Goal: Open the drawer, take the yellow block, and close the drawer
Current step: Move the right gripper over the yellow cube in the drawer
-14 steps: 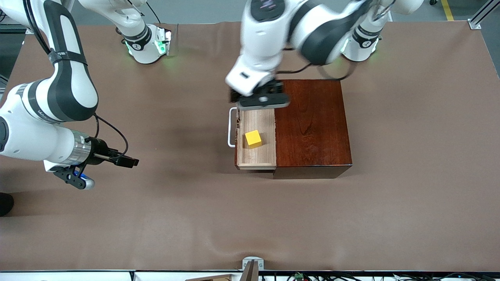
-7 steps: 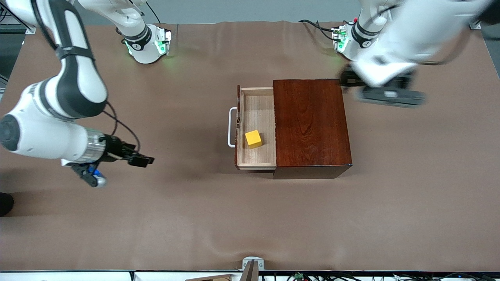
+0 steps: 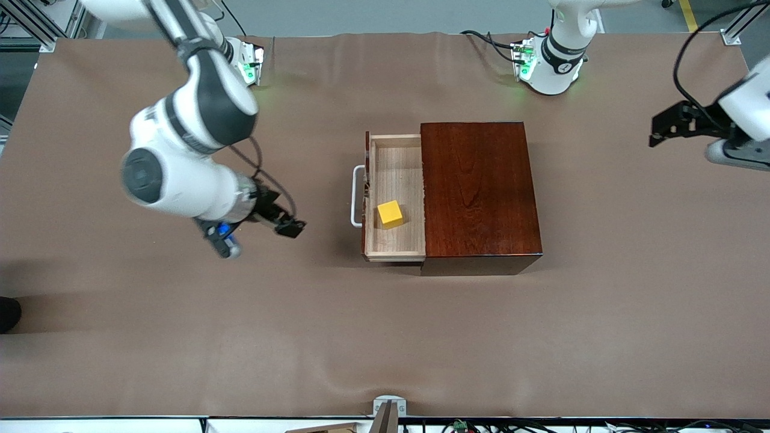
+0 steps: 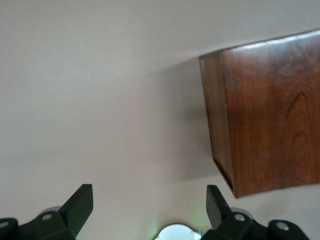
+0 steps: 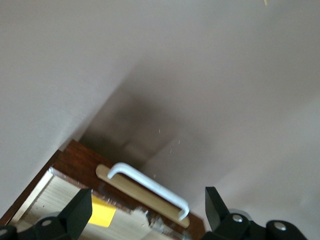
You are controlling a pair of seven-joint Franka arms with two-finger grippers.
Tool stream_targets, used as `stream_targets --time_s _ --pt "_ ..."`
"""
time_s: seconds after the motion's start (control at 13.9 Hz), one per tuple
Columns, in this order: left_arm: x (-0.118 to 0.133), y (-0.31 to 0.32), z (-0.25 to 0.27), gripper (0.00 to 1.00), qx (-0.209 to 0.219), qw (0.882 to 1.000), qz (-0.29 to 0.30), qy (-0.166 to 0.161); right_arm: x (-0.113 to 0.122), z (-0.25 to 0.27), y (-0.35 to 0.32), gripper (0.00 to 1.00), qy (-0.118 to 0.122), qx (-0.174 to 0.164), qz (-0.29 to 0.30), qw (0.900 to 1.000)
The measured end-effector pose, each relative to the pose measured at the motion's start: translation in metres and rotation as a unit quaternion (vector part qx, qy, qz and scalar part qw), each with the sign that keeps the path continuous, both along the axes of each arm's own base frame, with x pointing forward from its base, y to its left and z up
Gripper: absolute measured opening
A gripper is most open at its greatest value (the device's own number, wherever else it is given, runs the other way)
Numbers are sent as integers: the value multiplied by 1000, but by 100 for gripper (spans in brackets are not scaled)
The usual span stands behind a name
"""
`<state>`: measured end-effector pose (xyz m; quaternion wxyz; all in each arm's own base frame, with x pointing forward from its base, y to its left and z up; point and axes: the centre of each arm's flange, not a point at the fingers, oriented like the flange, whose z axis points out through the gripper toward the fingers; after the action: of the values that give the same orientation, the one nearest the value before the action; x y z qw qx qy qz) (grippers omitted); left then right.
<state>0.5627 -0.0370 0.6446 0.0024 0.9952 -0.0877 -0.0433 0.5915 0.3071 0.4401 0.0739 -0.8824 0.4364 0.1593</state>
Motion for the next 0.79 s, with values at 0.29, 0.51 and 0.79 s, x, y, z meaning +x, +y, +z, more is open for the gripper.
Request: stream_targets --time_s 0.29,0.51,0.79 --pt "14 2 -17 100 0 999 43 -31 -36 -4 78 100 11 -36 -85 996" --pt "16 6 -17 100 0 997 70 -40 -54 -32 126 100 -9 -89 -149 985" --pt "17 5 -16 100 0 996 83 -44 -59 -65 172 100 -14 -117 -209 971"
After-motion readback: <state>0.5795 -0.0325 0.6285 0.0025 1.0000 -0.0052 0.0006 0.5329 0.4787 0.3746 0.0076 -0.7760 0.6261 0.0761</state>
